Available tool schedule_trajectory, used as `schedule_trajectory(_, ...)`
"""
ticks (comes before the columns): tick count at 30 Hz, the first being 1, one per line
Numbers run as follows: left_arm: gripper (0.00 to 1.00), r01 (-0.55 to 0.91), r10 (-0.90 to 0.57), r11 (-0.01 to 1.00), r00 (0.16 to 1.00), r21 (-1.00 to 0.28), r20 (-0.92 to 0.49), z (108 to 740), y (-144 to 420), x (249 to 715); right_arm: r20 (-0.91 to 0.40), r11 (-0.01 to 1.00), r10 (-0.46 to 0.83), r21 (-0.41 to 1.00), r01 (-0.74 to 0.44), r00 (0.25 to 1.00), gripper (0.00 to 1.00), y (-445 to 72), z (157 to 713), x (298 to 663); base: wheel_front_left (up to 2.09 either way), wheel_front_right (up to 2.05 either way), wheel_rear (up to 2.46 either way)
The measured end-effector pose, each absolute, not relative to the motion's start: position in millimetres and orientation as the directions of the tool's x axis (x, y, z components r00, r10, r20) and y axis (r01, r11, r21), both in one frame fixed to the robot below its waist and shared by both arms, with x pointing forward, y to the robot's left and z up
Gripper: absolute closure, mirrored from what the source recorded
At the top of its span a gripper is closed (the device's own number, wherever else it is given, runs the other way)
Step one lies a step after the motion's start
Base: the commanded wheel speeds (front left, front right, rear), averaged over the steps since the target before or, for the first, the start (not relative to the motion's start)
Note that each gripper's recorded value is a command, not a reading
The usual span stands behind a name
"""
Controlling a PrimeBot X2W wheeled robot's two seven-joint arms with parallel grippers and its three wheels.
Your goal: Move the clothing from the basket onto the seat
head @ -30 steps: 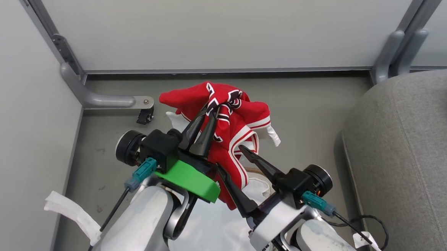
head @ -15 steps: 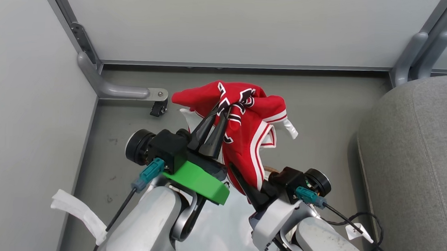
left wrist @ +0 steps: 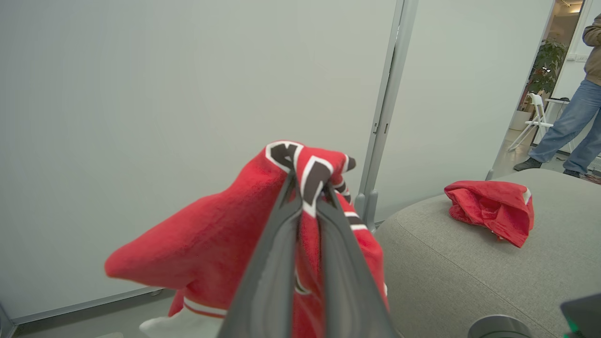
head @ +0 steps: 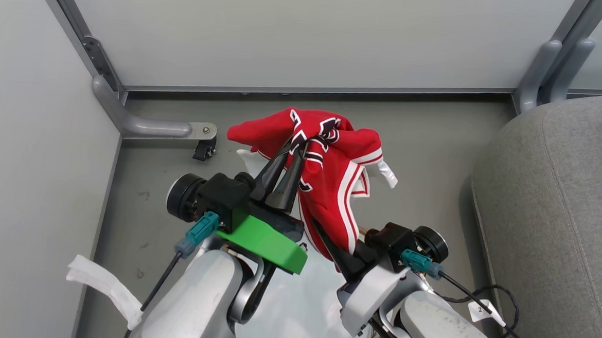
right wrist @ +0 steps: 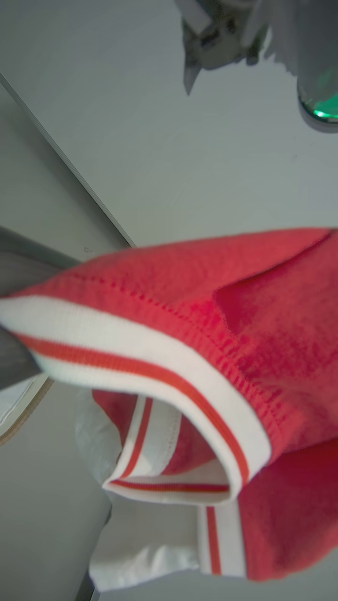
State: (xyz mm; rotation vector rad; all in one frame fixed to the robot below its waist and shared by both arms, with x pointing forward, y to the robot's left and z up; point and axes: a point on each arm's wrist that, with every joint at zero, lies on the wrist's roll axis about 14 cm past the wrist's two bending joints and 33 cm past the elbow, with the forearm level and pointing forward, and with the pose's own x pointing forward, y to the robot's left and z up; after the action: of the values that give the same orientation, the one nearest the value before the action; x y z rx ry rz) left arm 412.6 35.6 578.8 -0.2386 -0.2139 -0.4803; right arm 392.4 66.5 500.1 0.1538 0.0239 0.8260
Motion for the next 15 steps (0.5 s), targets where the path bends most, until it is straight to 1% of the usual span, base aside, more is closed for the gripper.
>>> schedule_trajectory(7, 1.00, 0.478, -0.429, 0.861, 0.866, -0.174, 0.258, 578.7, 35.7, 413.1, 0.049, 0.672, 0.728, 0.147, -0.726, 0.684, 1.00, 64.9, 503.4, 393.9, 0.00, 0.00, 0.00)
schedule_trajectory(8, 0.61, 0.477, -0.428, 0.862, 0.866, -0.172, 0.258, 578.8, 35.8, 413.5, 0.053, 0.674, 0.726, 0.148, -0.724, 0.686, 1.00, 64.1, 504.6, 394.5, 0.00, 0.00, 0.00)
schedule_trajectory(9, 0.00, 0.473, -0.426, 0.864, 0.869, -0.172, 0.252, 576.7, 36.1, 414.3, 0.058, 0.677, 0.722, 0.148, -0.721, 0.690, 1.00, 62.7, 506.2, 395.4, 0.00, 0.00, 0.00)
schedule_trajectory(15, 0.00, 0.477, -0.438, 0.864, 0.870, -0.162, 0.225, 566.1, 28.1, 420.0, 0.110, 0.714, 0.675, 0.152, -0.684, 0.729, 1.00, 43.6, 522.4, 397.6, 0.00, 0.00, 0.00)
